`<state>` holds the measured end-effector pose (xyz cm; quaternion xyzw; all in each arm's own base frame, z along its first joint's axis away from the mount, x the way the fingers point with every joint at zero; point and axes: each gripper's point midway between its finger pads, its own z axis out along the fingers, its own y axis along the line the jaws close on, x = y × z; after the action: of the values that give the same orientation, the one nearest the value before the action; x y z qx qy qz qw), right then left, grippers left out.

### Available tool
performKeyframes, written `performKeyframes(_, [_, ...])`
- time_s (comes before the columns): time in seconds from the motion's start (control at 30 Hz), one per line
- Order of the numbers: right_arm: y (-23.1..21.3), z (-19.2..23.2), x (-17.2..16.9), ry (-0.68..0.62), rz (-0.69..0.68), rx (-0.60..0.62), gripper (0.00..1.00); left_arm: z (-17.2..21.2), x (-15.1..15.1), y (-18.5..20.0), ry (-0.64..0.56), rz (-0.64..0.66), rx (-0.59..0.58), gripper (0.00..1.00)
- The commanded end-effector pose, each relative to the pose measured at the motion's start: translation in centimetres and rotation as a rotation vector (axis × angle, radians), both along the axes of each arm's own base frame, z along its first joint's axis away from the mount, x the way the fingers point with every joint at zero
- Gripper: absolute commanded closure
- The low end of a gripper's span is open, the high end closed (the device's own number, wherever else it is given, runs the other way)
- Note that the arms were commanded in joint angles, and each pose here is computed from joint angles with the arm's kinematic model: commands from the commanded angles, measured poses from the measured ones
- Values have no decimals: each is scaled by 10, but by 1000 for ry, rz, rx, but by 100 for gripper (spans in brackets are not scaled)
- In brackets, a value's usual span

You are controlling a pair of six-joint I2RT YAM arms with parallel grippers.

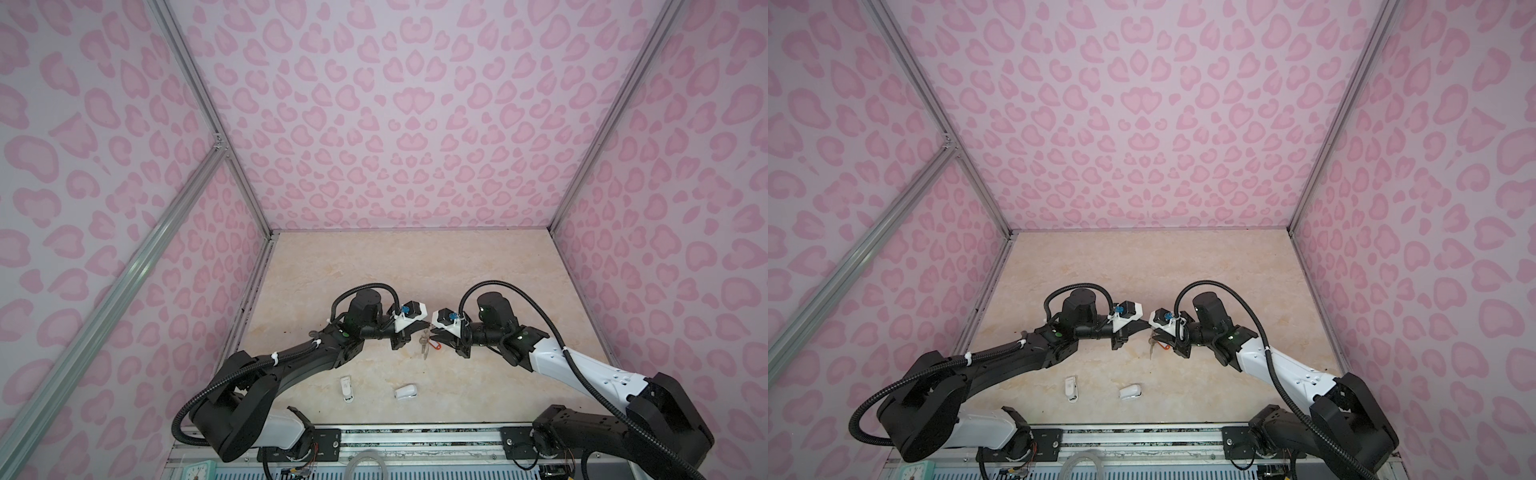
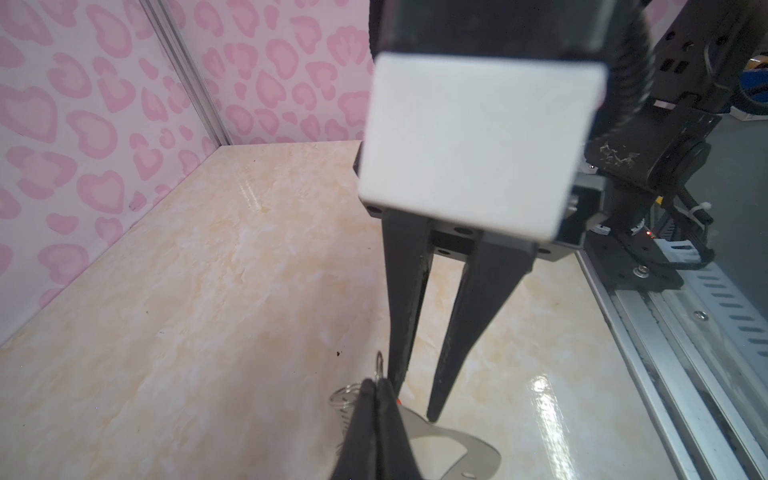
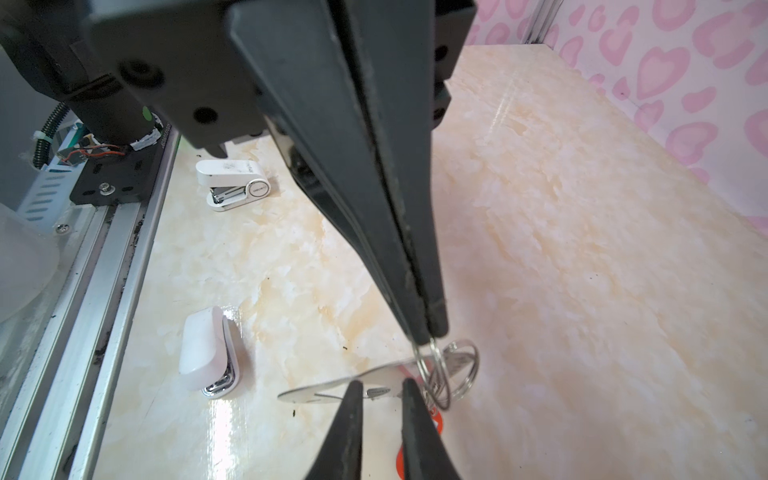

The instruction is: Put the keys on the keyring

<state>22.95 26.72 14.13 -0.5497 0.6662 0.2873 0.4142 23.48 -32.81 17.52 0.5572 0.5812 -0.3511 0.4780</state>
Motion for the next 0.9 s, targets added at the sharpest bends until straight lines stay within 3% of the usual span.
performKeyframes(0.0, [3, 5, 2, -23, 14, 12, 78, 7, 0, -4, -14, -14, -39, 97])
performKeyframes(0.43, [-11, 18, 3, -41, -36, 22, 77, 28, -6, -4, -19, -45, -126, 97])
performKeyframes(0.87, [-28, 74, -6, -100, -95, 121, 80, 84, -11, -3, -65, -63, -268, 97])
